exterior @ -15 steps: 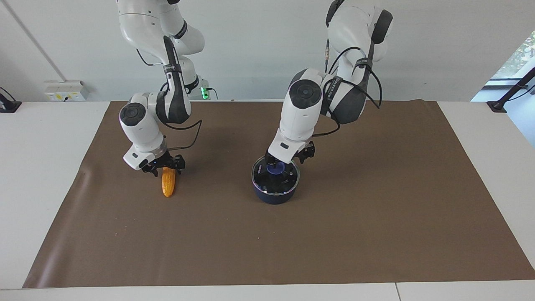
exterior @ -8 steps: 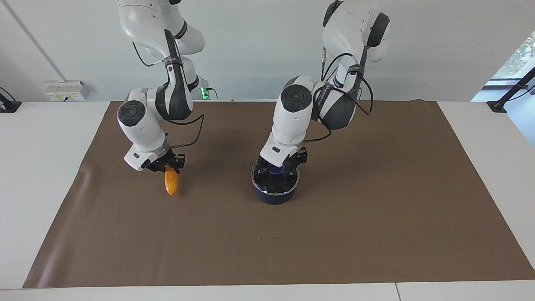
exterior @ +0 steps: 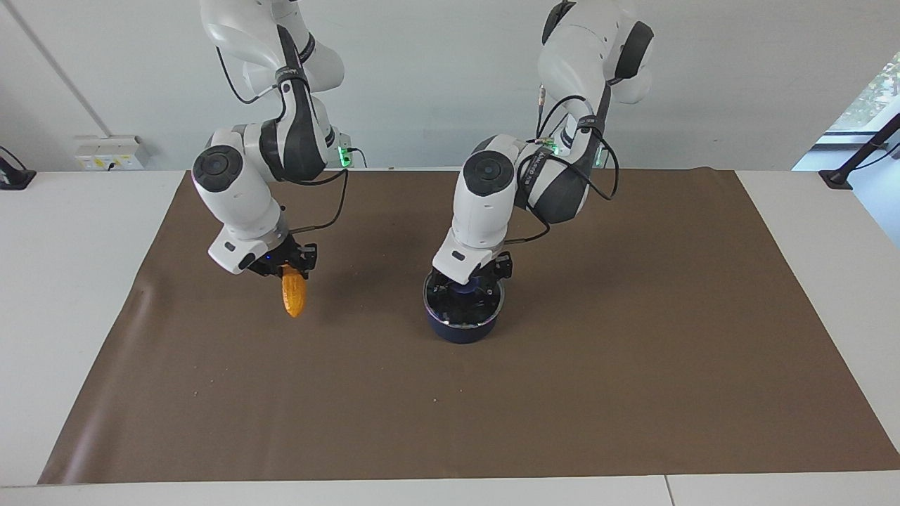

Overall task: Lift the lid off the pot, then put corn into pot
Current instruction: 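Grasp the lid knob with the left gripper while the right gripper grasps the corn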

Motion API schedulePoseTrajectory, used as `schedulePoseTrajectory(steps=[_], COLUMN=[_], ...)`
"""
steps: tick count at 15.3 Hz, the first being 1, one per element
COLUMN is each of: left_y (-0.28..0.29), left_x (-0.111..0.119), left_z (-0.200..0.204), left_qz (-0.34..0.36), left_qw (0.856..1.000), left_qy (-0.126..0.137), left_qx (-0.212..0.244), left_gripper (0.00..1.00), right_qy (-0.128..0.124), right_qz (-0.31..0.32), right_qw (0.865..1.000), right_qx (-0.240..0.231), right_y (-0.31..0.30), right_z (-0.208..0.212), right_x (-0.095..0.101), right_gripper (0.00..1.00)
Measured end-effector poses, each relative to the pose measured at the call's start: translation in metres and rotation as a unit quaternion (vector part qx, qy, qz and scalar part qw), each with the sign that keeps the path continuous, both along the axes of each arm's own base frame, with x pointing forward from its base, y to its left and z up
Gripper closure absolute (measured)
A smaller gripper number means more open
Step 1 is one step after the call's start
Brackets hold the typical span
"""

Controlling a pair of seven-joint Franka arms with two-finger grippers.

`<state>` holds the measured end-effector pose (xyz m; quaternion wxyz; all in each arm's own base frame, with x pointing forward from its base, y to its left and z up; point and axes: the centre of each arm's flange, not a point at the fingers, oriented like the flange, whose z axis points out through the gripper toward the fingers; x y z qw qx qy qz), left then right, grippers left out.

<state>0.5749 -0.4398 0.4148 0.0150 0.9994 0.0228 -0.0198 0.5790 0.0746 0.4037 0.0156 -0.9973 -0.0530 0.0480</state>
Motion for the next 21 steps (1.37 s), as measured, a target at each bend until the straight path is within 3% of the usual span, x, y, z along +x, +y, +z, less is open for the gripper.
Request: schedulePoseTrajectory(steps=[8,12,15,21], left_y=[-0.009,-0.009,-0.009,-0.008], left_x=[-0.009,-0.009,-0.010,-0.009], left_z=[-0.005,-0.005,-0.005,-0.004], left_qz=[-0.009,-0.009,-0.009,-0.008], left_qw=[1.000,1.000,1.000,1.000], left_qy=[0.004,0.005,0.006,0.005], left_qx=[0.003,0.003,0.004,0.004], left_gripper=[0.00,0.11,0.33,0.33], right_qy=[0.000,-0.003,-0.005,-0.007], right_qz=[0.001,0.001,0.001,0.001], right_qw=[1.000,1.000,1.000,1.000], right_qx=[0.001,0.002,0.003,0.003], right_y=[0.005,0.012,0.013,0.031], right_z=[0.011,0.015,0.017,0.031], right_x=[0.003,0.004,0.004,0.006], right_gripper=[0.59,0.59,0.59,0.59])
